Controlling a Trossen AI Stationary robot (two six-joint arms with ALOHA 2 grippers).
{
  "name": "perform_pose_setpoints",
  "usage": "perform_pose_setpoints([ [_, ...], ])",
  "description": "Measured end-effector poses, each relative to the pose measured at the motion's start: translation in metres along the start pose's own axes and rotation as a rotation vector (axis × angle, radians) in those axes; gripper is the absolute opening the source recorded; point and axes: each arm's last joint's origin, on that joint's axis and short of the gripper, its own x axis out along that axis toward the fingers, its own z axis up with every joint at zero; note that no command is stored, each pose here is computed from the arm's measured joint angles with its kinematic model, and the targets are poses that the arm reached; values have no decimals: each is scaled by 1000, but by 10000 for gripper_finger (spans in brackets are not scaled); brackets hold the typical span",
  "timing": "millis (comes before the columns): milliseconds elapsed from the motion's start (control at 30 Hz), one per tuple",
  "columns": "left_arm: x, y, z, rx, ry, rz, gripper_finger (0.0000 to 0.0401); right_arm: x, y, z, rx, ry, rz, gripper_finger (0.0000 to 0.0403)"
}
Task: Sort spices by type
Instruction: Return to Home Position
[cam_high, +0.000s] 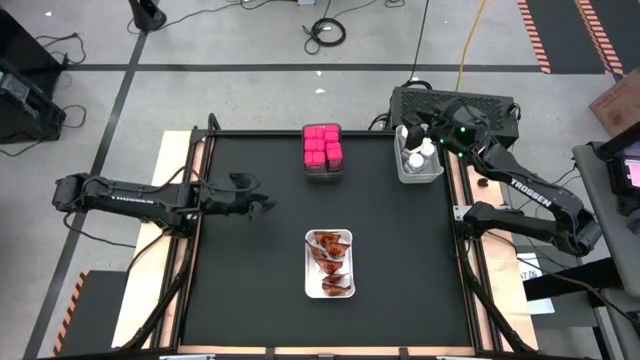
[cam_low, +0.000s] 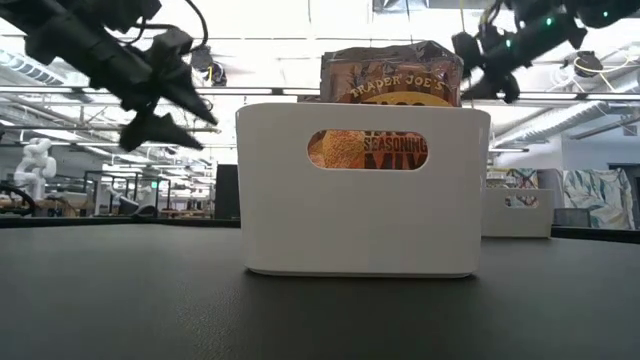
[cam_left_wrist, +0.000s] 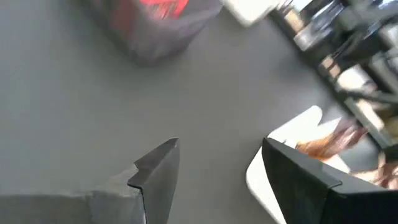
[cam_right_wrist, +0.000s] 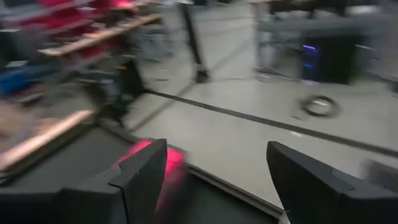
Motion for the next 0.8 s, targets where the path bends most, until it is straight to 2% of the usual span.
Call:
perform_pose_setpoints([
  [267, -2, -10, 31, 44, -285, -115, 231, -13, 37, 21, -31, -8, 322, 270],
  [367, -7, -14, 49, 62, -392, -233, 231, -16, 52, 17, -10, 22, 422, 270],
  [467, -17, -22, 71, 128, -471, -336, 231, -17, 68, 10, 18, 73, 495, 270],
  [667, -36, -35, 105, 265, -492, -432, 231, -15, 99, -9, 103, 196, 579, 265],
  [800, -50, -37, 119, 356, -453, -365, 231, -14, 124, -18, 142, 208, 672, 242],
])
